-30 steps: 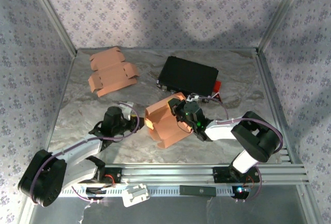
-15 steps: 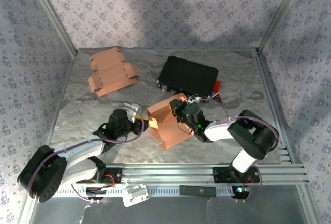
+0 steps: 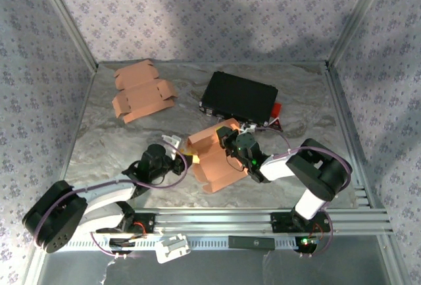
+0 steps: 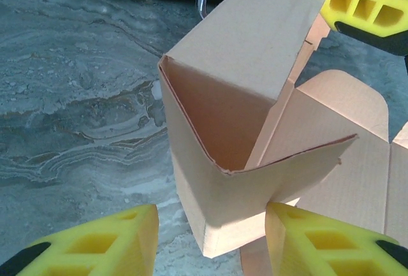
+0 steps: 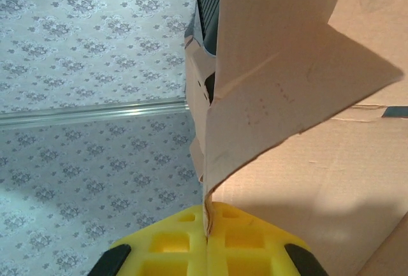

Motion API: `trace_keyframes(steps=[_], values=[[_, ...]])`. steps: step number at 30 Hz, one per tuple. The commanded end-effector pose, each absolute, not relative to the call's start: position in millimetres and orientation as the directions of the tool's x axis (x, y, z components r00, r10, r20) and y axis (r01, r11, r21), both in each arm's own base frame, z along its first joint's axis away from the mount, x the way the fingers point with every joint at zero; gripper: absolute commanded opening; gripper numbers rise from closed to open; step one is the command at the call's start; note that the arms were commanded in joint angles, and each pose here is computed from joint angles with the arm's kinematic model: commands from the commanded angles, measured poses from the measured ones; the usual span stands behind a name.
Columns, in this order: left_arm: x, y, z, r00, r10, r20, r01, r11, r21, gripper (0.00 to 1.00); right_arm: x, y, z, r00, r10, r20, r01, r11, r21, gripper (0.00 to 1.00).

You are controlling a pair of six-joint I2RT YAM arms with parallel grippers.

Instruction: Fold the paper box

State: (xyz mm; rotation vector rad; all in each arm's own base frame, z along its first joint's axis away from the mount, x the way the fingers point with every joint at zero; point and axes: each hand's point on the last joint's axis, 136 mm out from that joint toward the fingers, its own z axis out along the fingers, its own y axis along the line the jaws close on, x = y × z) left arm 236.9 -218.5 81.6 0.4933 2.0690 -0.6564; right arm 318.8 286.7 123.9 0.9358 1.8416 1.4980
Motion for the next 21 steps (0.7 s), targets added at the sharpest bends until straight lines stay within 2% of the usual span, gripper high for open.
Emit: trace_keyframes(steps=[1, 4, 8, 21], values=[[240.7, -226.7, 93.2, -0.459, 0.101, -0.883, 0.601, 0.767, -0.225, 0.48, 320.6, 283.3, 122.0, -0.565, 0.825, -0.018, 0.147, 0.122, 0.982, 0.0], [235.3, -233.6, 96.1, -0.397, 0.115, -0.91, 0.639, 0.747, -0.184, 0.52, 319.7, 284.0, 122.4, -0.566, 0.824, -0.015, 0.146, 0.118, 0.982, 0.0], [238.3, -235.4, 93.1, -0.411, 0.123, -0.903, 0.63, 0.754, -0.183, 0.54, 319.6, 282.9, 123.0, -0.559, 0.829, -0.013, 0.142, 0.111, 0.984, 0.0], [245.2, -250.6, 94.5, -0.398, 0.115, -0.91, 0.619, 0.766, -0.174, 0.36, 315.3, 283.2, 115.7, -0.541, 0.841, -0.006, 0.145, 0.1, 0.984, 0.0]])
